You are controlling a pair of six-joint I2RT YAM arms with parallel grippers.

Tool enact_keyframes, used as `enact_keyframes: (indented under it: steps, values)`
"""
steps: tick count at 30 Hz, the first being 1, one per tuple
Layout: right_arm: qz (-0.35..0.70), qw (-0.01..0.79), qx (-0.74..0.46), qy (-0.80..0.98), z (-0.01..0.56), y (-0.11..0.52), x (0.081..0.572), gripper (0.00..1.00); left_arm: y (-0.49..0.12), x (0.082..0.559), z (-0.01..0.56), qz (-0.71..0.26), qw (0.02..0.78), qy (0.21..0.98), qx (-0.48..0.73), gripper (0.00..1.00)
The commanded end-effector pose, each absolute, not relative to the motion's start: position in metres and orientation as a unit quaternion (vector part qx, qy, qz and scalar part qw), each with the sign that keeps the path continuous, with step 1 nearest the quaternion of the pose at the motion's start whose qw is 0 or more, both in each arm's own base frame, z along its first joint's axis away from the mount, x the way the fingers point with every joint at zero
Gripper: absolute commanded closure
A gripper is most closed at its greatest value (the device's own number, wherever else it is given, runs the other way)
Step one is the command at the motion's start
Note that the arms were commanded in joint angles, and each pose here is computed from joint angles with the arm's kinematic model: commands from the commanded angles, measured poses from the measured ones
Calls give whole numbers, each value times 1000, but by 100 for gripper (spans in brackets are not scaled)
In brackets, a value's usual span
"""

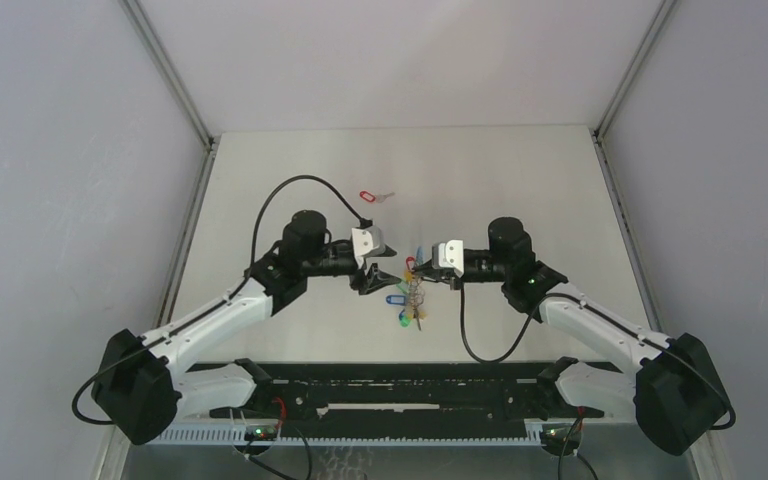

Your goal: Put the keys on the keyring

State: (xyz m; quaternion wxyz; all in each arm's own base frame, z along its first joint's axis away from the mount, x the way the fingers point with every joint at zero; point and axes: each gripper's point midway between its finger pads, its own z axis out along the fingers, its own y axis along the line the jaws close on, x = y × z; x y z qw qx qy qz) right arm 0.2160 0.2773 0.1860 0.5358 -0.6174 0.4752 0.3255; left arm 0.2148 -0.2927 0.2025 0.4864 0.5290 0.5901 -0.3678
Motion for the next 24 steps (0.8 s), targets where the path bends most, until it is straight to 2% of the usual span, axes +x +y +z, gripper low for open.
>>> enact_keyframes:
  steps: [1, 3, 9, 14, 24]
  values:
    - [319, 572, -625, 424, 221, 284, 220, 100, -311, 211, 230, -389, 501, 536, 557, 43]
    - [320, 571, -626, 424, 221, 283, 220, 100, -314, 210, 226, -393, 494, 538, 558, 50]
    - [326, 571, -626, 419, 223, 284, 217, 100, -321, 211, 221, -396, 494, 542, 552, 58]
    - [330, 568, -627, 419, 222, 284, 216, 100, -323, 213, 220, -395, 495, 543, 551, 60]
    - [339, 569, -622, 417, 226, 286, 214, 100, -326, 211, 218, -400, 491, 542, 552, 71]
